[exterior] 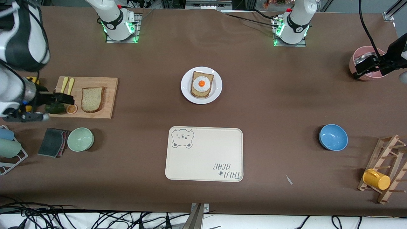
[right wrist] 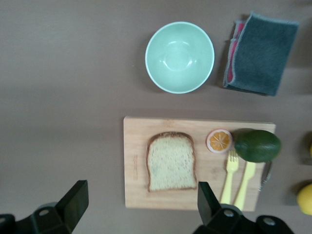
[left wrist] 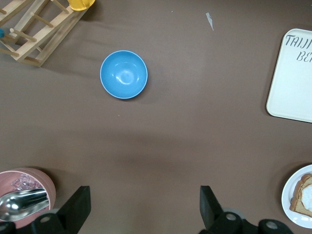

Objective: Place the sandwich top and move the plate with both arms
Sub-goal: 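Move the right gripper down to the bread slice on the cutting board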

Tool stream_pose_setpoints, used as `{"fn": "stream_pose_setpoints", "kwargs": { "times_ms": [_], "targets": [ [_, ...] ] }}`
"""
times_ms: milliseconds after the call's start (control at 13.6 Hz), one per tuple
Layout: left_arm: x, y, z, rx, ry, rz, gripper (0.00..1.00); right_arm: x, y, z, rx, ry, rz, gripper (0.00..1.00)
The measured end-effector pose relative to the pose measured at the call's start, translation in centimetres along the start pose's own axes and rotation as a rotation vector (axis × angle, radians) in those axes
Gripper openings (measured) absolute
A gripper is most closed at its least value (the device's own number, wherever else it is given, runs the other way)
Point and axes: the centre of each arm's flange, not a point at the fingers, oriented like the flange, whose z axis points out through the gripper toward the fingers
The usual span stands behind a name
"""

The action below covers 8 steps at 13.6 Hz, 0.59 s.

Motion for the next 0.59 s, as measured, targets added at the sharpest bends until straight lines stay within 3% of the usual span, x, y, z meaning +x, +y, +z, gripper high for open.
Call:
{"fn": "stream_pose_setpoints", "kwargs": {
  "times_ms": [147,442,589],
  "targets": [
    [0.1,0.0,0.3,0.001,-0.005,0.0,0.99,0.8,-0.4,4.8,-0.03,-0.024,0.056,0.99],
    [0.5,0.1,0.9,0.005,-0.017,-0.001,0.99,-0.3,-2.7,13.0,-0.177,-0.01,0.113,0.99],
    [0.6,0.1,1.1,0.006,-0.021,-0.001,0.99,-1.2,-3.5,16.4,-0.206,-0.017,0.148,0.98]
  ]
}}
